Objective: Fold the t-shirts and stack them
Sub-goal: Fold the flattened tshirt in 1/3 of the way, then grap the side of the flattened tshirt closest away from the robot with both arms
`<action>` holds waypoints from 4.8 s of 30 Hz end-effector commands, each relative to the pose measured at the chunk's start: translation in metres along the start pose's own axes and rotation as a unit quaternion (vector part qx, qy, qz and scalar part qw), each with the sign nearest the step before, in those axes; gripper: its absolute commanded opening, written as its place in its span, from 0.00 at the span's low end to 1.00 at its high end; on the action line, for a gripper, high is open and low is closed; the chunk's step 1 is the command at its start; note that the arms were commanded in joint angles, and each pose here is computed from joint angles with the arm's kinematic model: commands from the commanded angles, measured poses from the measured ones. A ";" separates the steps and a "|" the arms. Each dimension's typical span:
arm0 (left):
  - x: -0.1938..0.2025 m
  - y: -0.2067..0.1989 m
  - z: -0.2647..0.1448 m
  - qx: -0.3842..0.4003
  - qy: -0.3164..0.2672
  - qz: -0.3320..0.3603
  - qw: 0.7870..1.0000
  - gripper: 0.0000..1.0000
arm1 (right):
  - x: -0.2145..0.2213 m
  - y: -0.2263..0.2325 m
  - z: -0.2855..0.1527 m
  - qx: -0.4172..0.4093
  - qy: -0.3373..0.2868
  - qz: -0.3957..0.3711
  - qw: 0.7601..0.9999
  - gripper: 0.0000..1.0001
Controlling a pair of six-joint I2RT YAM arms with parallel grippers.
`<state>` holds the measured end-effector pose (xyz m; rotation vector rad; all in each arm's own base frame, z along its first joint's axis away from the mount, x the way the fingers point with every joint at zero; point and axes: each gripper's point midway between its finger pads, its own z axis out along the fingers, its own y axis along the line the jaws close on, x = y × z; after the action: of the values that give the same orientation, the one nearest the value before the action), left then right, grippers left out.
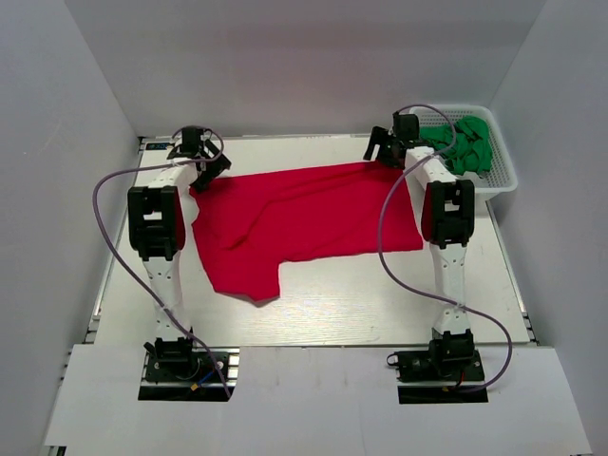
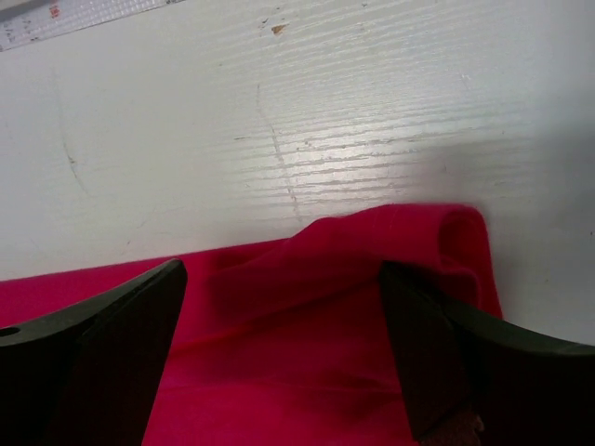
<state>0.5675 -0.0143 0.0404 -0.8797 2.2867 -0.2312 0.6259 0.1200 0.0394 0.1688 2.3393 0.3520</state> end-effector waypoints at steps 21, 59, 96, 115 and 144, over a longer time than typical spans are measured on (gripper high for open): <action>-0.087 -0.037 -0.117 0.043 -0.057 0.094 0.993 1.00 | -0.025 0.073 -0.119 -0.076 -0.030 -0.082 0.993 0.90; 0.205 0.154 -0.205 0.005 0.116 -0.075 0.990 0.21 | 0.236 -0.037 -0.264 0.039 0.014 0.127 0.991 0.90; 0.164 0.092 -0.220 0.116 0.114 -0.016 0.987 0.00 | 0.198 -0.021 -0.223 0.046 0.047 0.103 0.993 0.00; 0.150 0.084 -0.228 0.116 0.100 -0.019 0.988 0.00 | 0.207 -0.032 -0.220 0.077 0.080 0.090 0.990 0.68; 0.115 0.054 -0.233 0.140 0.082 -0.043 0.986 0.00 | 0.161 -0.012 -0.212 0.055 0.057 0.075 0.994 0.00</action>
<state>0.3117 -0.0629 0.1186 -0.8567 2.3417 -0.6314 0.3521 0.1012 0.0527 0.4260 2.5124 0.3030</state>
